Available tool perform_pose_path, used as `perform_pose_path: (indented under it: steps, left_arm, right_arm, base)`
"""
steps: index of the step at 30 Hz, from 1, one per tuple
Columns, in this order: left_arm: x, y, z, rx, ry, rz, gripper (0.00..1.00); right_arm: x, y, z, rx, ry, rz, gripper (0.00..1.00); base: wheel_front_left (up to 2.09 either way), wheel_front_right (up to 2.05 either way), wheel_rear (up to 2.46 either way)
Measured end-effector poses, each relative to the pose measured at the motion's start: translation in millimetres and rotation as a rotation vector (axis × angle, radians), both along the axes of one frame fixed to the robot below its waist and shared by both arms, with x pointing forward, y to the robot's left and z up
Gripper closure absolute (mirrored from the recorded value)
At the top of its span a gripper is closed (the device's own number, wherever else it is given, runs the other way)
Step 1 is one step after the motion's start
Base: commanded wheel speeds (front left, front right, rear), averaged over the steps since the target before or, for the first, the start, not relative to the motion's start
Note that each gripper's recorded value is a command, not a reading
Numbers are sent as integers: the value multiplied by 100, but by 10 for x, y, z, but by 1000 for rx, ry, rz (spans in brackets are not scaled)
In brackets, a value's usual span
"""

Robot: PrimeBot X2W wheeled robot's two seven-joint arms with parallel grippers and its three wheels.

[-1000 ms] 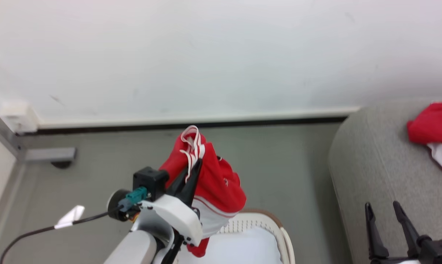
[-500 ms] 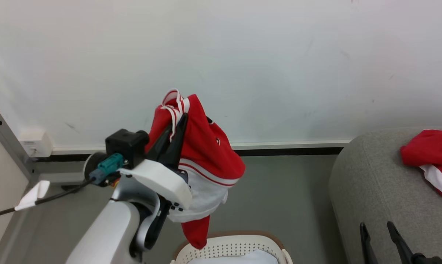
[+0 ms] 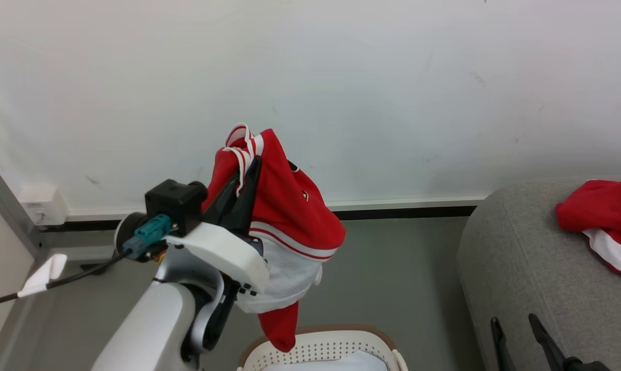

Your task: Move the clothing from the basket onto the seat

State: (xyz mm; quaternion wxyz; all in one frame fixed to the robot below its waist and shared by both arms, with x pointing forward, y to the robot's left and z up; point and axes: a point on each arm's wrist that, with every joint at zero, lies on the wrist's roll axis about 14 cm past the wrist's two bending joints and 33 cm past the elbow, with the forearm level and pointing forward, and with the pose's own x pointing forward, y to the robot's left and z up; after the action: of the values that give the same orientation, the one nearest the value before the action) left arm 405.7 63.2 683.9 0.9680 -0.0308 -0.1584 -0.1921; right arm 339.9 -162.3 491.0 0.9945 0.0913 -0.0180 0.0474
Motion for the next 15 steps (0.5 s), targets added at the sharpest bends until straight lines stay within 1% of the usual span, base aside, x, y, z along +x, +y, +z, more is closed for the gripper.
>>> perform_pose_path:
  steps: [3,6,9,15]
  left_arm:
    - [1,-14,-14,0,2,-4,100]
    - [-5,-42,-22,-1,0,-11,100]
    - [-16,-74,-32,-1,2,-20,100]
    - [-44,-131,-44,-3,5,-36,100]
  right_arm:
    - [2,20,-3,-10,1,7,0]
    - [7,179,34,-35,-13,59,0]
    - [11,484,99,-53,-36,153,0]
    - [90,1116,376,-110,-126,379,0]
  base:
    - [0,0,0]
    - [0,0,0]
    - [0,0,0]
    - [0,0,0]
